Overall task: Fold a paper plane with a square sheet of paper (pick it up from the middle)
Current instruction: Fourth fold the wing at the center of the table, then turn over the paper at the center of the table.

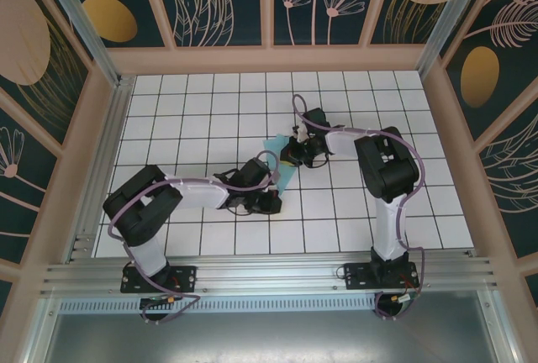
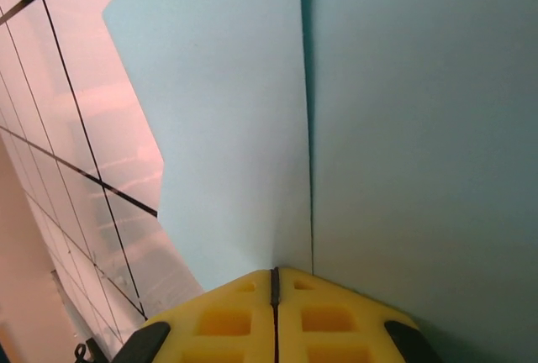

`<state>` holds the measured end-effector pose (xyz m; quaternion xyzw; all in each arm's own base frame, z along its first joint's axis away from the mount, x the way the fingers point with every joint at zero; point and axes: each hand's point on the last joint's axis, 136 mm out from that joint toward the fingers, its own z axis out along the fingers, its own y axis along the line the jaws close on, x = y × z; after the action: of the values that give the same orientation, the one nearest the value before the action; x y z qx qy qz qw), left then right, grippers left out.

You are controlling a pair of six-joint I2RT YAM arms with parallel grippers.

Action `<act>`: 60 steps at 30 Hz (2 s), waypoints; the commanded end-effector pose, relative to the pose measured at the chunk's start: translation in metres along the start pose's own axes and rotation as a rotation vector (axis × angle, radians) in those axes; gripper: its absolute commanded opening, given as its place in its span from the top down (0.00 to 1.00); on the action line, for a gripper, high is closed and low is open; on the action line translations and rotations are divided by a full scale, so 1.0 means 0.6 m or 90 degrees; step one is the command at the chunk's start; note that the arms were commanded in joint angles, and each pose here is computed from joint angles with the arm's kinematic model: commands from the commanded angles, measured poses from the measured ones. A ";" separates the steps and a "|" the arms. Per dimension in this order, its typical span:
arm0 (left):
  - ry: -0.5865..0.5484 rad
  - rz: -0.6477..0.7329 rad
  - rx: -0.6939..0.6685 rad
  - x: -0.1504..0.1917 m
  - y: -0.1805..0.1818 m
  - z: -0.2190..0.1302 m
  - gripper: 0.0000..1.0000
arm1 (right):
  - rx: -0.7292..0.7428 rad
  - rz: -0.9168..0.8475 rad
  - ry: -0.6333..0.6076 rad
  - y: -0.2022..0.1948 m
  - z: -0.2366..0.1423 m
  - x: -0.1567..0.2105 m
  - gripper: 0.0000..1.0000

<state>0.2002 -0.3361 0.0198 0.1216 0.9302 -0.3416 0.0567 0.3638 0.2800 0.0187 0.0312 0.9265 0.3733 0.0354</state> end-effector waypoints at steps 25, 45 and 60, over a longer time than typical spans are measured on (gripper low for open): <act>-0.304 -0.161 0.010 -0.212 0.035 -0.110 0.58 | 0.055 -0.079 -0.181 0.001 -0.128 -0.007 0.45; -0.326 -0.262 0.016 -0.219 0.081 -0.108 0.60 | -0.058 -0.136 -0.053 0.045 -0.021 0.001 0.62; -0.315 -0.257 0.031 -0.208 0.078 -0.113 0.59 | -0.100 -0.151 -0.034 0.034 -0.007 -0.002 0.78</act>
<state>0.3320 -0.2816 0.0607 -0.1504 0.8912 -0.3742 0.2076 0.3609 0.2864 0.0317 -0.0476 0.9035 0.4154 0.0946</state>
